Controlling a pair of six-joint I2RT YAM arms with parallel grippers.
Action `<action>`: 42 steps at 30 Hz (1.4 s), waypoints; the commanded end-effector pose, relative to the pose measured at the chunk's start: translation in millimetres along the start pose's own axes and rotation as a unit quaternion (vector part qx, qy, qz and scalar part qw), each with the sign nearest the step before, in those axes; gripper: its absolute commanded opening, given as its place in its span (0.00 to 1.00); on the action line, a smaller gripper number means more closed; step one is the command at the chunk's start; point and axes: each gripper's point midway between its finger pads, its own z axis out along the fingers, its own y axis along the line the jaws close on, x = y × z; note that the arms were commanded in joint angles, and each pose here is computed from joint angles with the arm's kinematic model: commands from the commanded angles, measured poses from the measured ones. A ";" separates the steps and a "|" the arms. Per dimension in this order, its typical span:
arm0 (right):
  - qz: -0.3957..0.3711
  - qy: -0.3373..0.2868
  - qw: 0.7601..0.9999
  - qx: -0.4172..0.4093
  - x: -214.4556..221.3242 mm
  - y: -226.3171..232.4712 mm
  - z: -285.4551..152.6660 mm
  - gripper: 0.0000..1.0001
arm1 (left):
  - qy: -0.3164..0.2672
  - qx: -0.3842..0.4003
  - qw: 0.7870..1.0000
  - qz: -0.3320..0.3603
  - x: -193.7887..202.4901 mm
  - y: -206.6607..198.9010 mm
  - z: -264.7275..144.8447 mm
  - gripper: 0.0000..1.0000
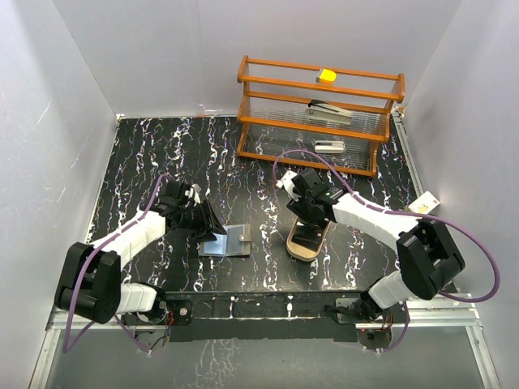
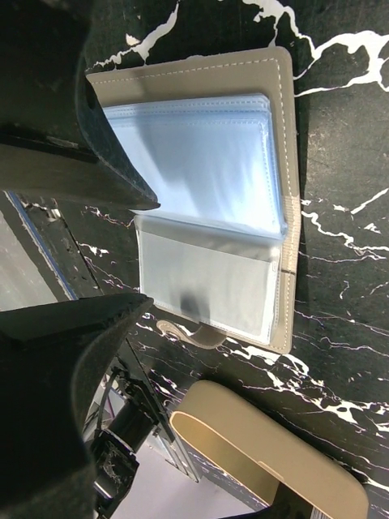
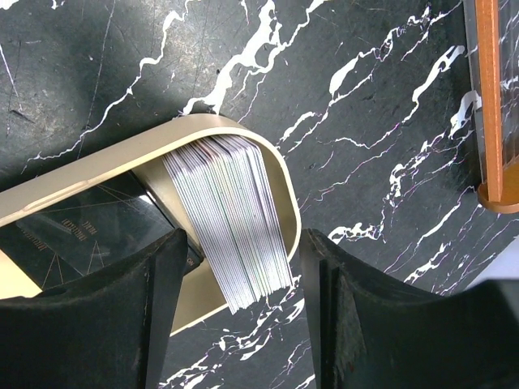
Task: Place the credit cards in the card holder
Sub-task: Pick up the credit card from the storage box.
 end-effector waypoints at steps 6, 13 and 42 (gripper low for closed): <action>0.005 -0.013 0.999 0.040 -10.0 -16.3 -1.1 0.47 | -0.001 -0.001 1.000 0.011 0.6 -3.3 -7.4 0.45; 0.009 -0.024 0.999 0.044 -15.0 -18.5 -8.0 0.39 | 0.004 0.003 1.000 0.007 2.6 -2.9 -4.8 0.45; 0.009 -0.046 0.999 -0.001 -32.5 -5.1 -36.6 0.00 | 0.011 0.003 1.000 0.001 6.8 -0.5 -2.8 0.45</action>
